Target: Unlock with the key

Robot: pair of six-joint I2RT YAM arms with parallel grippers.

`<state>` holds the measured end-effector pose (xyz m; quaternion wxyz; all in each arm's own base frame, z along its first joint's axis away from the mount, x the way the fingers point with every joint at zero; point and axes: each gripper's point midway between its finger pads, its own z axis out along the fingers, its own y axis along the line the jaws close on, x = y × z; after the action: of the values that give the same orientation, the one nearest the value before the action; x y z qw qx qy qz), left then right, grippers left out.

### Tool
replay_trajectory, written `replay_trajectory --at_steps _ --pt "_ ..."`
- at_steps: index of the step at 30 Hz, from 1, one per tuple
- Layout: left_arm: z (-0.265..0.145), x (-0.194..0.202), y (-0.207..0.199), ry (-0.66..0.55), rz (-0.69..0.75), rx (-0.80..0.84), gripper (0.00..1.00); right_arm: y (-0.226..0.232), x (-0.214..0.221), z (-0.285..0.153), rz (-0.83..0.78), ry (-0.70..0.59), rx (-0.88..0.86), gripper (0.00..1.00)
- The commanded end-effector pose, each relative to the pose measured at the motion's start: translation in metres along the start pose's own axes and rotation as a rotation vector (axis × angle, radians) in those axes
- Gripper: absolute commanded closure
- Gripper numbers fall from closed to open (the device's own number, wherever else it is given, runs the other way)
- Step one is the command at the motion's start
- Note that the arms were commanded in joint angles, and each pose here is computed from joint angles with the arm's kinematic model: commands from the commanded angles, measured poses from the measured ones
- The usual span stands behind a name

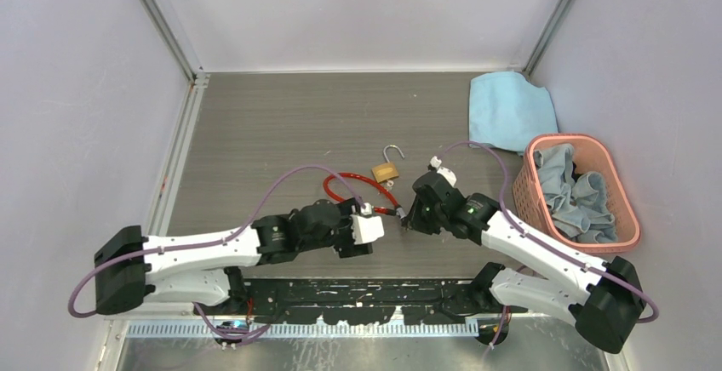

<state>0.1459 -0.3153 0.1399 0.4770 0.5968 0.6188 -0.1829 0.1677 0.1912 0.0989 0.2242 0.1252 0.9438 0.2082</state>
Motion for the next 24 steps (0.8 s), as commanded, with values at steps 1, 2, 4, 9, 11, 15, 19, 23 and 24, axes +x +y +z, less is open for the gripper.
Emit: replay_trajectory --at_steps 1,2,4,9,11,15,19,23,24 --pt "0.017 -0.049 0.011 -0.148 -0.02 0.048 0.29 0.018 -0.018 -0.013 -0.045 -0.059 -0.055 0.99" --pt "0.022 -0.05 0.012 -0.146 -0.014 0.052 0.3 0.018 -0.017 -0.013 -0.047 -0.057 -0.06 0.99" --pt "0.032 -0.05 0.011 -0.134 0.001 0.067 0.33 0.019 -0.017 -0.014 -0.048 -0.059 -0.068 0.99" --pt "0.049 -0.042 0.019 -0.122 -0.012 0.07 0.33 0.019 -0.016 -0.018 -0.054 -0.058 -0.083 0.99" --pt "0.054 -0.039 0.019 -0.121 -0.015 0.086 0.34 0.019 -0.015 -0.019 -0.057 -0.057 -0.086 0.99" --pt "0.066 -0.033 0.019 -0.121 -0.009 0.109 0.35 0.019 -0.014 -0.021 -0.059 -0.055 -0.096 0.99" --pt "0.078 -0.031 0.023 -0.115 -0.012 0.107 0.43 0.021 -0.015 -0.024 -0.061 -0.059 -0.109 0.99" --pt "0.088 -0.031 0.022 -0.115 -0.008 0.122 0.51 0.023 -0.016 -0.026 -0.063 -0.062 -0.119 0.99" --pt "0.09 -0.03 0.02 -0.115 -0.008 0.128 0.53 0.024 -0.016 -0.027 -0.064 -0.062 -0.123 0.99"
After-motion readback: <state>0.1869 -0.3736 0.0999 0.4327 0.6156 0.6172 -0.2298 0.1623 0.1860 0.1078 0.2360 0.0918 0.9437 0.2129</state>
